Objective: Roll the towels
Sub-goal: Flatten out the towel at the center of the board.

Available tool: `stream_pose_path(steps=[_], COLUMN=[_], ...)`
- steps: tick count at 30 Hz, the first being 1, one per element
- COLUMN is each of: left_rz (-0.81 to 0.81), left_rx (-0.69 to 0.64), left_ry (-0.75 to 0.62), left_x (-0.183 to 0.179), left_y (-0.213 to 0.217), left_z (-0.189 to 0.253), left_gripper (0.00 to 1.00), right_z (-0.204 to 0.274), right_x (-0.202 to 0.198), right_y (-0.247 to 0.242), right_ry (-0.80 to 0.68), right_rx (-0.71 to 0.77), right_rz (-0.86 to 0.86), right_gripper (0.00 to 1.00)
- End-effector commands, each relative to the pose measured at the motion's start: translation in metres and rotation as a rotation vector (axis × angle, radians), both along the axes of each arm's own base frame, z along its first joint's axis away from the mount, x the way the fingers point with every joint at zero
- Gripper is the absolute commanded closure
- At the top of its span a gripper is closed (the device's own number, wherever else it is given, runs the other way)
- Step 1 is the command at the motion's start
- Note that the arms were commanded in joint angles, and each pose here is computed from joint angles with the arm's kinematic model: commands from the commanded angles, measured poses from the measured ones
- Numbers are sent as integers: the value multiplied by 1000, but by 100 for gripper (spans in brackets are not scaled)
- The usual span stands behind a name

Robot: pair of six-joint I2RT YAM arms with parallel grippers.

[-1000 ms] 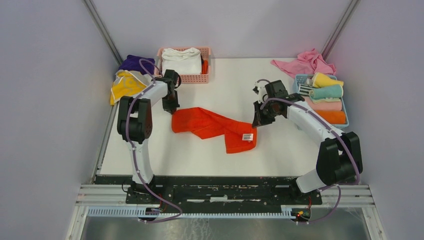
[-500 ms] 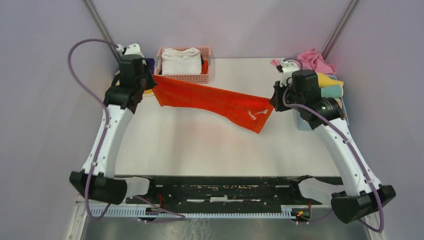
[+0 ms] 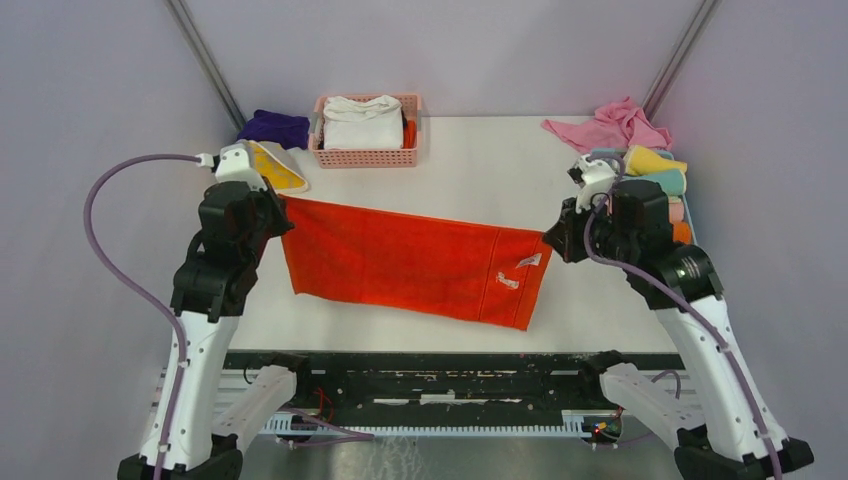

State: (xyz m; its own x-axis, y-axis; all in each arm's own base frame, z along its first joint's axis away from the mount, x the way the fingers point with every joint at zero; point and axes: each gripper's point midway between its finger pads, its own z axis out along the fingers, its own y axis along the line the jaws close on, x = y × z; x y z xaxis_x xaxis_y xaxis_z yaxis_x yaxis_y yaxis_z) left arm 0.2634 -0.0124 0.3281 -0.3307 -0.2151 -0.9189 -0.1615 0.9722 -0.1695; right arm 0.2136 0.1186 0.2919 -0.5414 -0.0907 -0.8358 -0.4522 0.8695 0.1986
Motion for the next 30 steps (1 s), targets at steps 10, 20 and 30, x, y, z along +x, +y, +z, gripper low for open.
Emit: stream_pose_path(steps=[10,20,30], left_rz=[-36,-121,-139], left_rx=[60,136,158], left_ry=[407,445,426], left_x=[155,246,218], left_y=[-30,-44,-38], left_z=[-173,-228,-221], left_gripper=[97,97,97], right_z=[-127,-178,-171], right_x=[168,252,230], right_y=[-11,-25,-29], right_ry=[191,142,107], right_rx=[-282,-447,-508], right_rz=[-163,-104,23], right_gripper=[100,100,100])
